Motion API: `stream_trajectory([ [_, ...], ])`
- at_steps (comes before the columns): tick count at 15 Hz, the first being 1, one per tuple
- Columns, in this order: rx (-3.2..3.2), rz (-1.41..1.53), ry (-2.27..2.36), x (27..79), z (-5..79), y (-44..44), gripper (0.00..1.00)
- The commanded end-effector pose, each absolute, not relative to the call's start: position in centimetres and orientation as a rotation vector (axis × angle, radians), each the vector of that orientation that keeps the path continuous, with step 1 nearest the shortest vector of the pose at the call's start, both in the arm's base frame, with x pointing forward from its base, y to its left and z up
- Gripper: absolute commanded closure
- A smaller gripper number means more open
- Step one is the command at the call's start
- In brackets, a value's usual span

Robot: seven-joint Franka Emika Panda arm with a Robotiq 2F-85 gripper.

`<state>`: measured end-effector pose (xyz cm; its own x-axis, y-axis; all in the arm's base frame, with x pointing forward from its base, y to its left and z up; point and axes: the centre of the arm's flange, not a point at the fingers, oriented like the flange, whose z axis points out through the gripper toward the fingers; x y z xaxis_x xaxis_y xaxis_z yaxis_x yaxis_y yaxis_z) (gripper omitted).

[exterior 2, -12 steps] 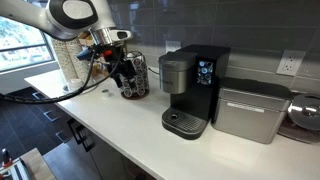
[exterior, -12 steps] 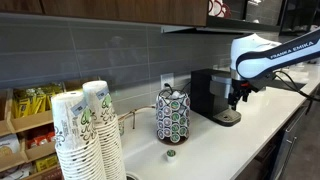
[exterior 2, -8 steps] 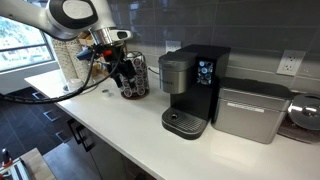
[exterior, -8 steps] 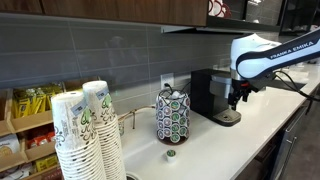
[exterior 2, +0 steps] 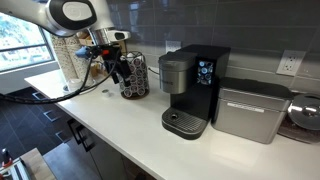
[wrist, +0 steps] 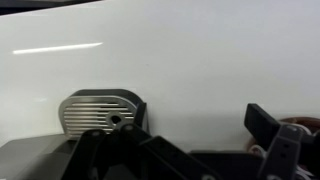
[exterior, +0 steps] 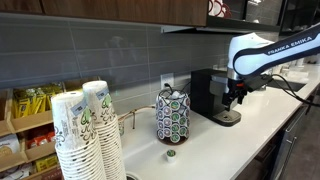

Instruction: Remove the white object from the rack

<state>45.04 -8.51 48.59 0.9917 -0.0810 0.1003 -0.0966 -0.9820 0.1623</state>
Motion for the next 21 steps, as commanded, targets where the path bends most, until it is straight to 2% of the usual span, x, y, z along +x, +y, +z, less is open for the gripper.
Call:
stream_trajectory([
  [1, 3.151, 0.207, -0.221, 46.3, 48.7, -5.4, 0.0],
  [10, 3.314, 0.669, -0.282, 47.9, 47.2, -1.8, 0.0],
  [11, 3.305, 0.583, -0.313, 48.1, 48.5, -2.0, 0.0],
  [21, 3.301, 0.602, -0.307, 48.2, 48.5, -1.9, 0.0],
])
